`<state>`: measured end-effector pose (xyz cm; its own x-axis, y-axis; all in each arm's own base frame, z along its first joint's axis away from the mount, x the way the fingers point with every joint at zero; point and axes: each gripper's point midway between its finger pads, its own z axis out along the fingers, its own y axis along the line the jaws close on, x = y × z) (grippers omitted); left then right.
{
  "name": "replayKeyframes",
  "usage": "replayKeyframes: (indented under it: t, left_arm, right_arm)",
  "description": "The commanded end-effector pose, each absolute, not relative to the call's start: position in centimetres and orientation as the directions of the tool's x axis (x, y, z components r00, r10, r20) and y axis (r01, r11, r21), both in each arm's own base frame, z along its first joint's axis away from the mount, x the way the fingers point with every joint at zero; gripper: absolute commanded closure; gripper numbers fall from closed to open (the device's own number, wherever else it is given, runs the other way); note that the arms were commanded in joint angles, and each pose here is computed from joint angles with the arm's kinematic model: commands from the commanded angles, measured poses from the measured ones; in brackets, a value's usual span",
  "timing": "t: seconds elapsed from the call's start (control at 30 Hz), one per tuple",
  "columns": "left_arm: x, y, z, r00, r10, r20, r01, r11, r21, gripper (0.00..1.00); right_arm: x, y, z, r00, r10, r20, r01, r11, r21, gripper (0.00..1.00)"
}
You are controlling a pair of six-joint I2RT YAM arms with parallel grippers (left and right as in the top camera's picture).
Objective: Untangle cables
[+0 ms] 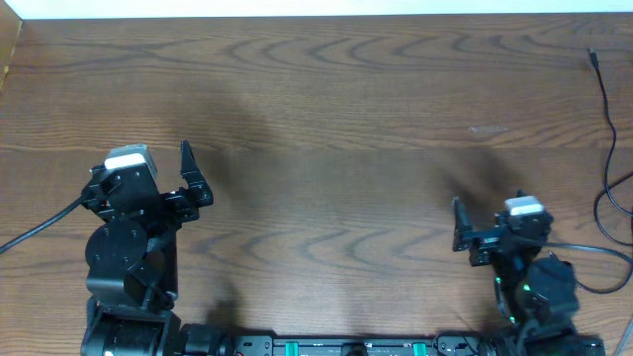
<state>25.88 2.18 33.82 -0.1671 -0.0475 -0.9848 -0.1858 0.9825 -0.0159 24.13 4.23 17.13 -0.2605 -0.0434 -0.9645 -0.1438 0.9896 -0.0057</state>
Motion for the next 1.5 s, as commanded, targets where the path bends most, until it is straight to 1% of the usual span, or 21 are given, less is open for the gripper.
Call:
replayKeyframes:
  t: [0.0,0.1,0.2,0.33,0.5,0.97,1.1,1.23,1.27,1.37,1.47]
  left_arm:
    - [25.7,2.5,34.2,-0.158,-0.043,-0.986,-0.201,0.98,-0.011,0.02]
    - [25.7,2.5,34.2,-0.158,-0.043,-0.986,-0.201,0.98,-0.011,0.02]
    - [25.7,2.5,34.1,-0.16,-0.043,-0.986,-0.201,0.98,-0.01,0.02]
    - [25.7,2.5,34.1,-0.162,-0.043,-0.986,-0.201,0.98,-0.01,0.02]
    - [25.7,2.5,34.1,-0.162,-0.043,-0.986,-0.201,0.98,-0.01,0.02]
    - [25.7,2.5,34.0,-0.164,-0.043,-0.985,-0.201,0.98,-0.01,0.02]
    - [25.7,2.5,33.9,-0.168,-0.043,-0.985,-0.201,0.98,-0.008,0.02]
    - [25.7,2.5,34.0,-0.167,-0.043,-0.985,-0.201,0.98,-0.008,0.02]
    - [25.7,2.5,33.9,-0.168,-0.043,-0.985,-0.201,0.98,-0.008,0.02]
    - [25.7,2.5,34.0,-0.166,-0.043,-0.985,-0.201,0.98,-0.009,0.02]
    - [25.8,2.5,34.5,-0.146,-0.045,-0.988,-0.2,0.98,-0.015,0.02]
  right_arm:
    - [24.5,4.4,15.1,-0.256,-0.059,-0.965,-0.152,0.988,-0.02,0.01]
    - [25.0,3.9,14.2,-0.231,-0.053,-0.972,-0.118,0.993,-0.026,0.01]
    - [24.9,3.3,12.3,-0.262,-0.06,-0.963,-0.087,0.996,-0.038,0.01]
    - [24.7,3.2,10.8,-0.293,-0.067,-0.954,-0.089,0.995,-0.042,0.01]
    - [24.8,2.8,10.9,-0.292,-0.073,-0.954,-0.066,0.996,-0.055,0.01]
    - [24.8,3.0,10.9,-0.291,-0.074,-0.954,-0.076,0.996,-0.054,0.01]
    - [24.8,2.5,12.9,-0.205,-0.05,-0.977,-0.055,0.998,-0.039,0.01]
    - [24.4,1.7,16.4,-0.057,-0.016,-0.998,-0.022,1.0,-0.015,0.01]
    - [24.5,1.4,16.8,-0.044,-0.013,-0.999,-0.009,1.0,-0.012,0.01]
    - [24.6,0.7,15.9,-0.079,-0.017,-0.997,0.021,1.0,-0.018,0.01]
    - [24.5,-0.5,16.1,-0.067,-0.011,-0.998,0.069,0.997,-0.016,0.01]
